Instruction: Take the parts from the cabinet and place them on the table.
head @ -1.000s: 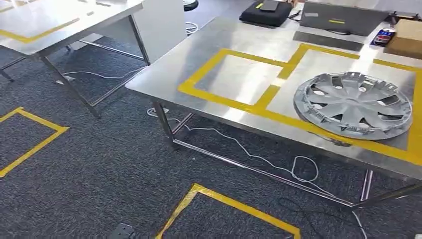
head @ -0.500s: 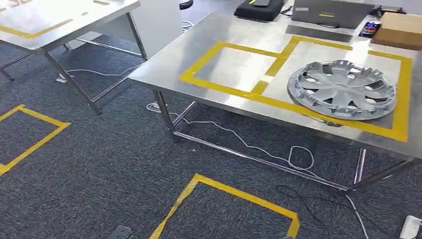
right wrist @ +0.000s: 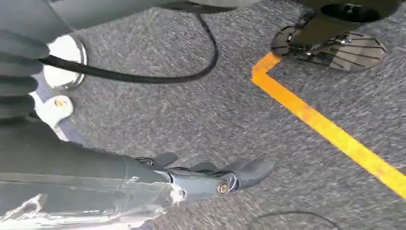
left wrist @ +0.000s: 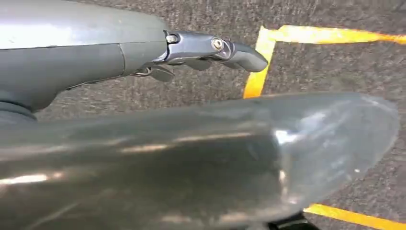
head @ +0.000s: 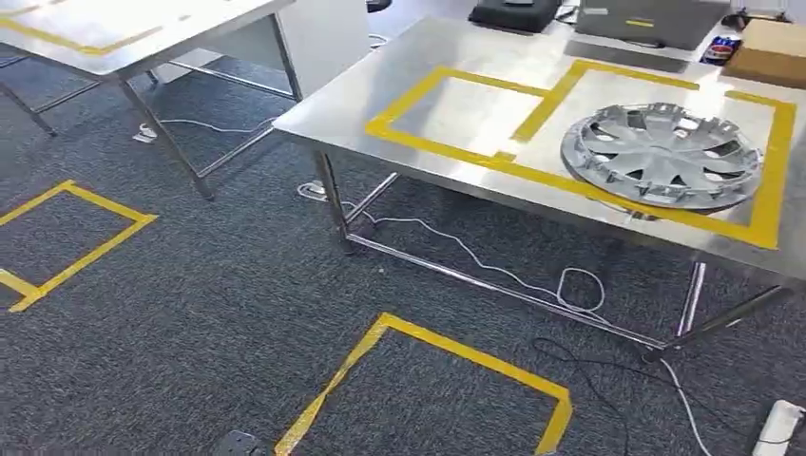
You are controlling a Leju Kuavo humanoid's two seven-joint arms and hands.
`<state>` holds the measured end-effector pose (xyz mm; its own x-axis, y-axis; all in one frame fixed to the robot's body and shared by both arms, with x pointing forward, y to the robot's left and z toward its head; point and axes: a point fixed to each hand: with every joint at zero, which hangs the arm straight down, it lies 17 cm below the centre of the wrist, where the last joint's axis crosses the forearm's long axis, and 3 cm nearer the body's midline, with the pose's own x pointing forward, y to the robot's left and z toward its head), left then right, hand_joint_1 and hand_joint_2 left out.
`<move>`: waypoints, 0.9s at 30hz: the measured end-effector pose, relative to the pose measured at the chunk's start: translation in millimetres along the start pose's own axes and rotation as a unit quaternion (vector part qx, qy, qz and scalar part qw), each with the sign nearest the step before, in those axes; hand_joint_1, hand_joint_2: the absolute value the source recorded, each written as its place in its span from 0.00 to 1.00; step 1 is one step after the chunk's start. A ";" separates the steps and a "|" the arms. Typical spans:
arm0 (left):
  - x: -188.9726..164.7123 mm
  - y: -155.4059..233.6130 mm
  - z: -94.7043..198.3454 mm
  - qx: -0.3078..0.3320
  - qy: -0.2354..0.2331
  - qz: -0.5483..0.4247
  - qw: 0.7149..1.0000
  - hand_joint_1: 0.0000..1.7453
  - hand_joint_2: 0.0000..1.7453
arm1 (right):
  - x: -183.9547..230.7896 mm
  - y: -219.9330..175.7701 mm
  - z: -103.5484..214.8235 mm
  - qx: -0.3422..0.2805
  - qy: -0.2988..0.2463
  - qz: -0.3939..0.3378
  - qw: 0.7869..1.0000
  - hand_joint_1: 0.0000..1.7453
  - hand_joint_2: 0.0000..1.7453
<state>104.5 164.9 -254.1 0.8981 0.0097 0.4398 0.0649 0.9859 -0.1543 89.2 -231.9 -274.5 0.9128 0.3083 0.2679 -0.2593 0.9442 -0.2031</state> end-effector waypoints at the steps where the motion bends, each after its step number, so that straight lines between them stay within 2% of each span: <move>1: -2.4 0.9 0.6 0.001 0.002 -0.002 1.000 0.00 0.00 | 1.7 -0.1 -0.2 0.000 -0.002 0.002 1.000 0.00 1.00; 4: -14.4 3.3 4.0 0.004 0.011 -0.005 1.000 0.00 0.00 | 0.5 4.5 0.9 0.007 -0.002 0.013 1.000 0.00 1.00; 27: -13.8 1.3 3.8 0.001 0.011 -0.005 1.000 0.00 0.00 | -5.6 9.6 2.5 0.017 0.001 0.037 0.999 0.00 1.00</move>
<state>90.5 166.7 -257.0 0.9067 -0.0044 0.4217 0.0733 0.9864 -0.1473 80.7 -224.2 -275.6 0.8917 0.3764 0.2515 -0.3357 0.9225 -0.1905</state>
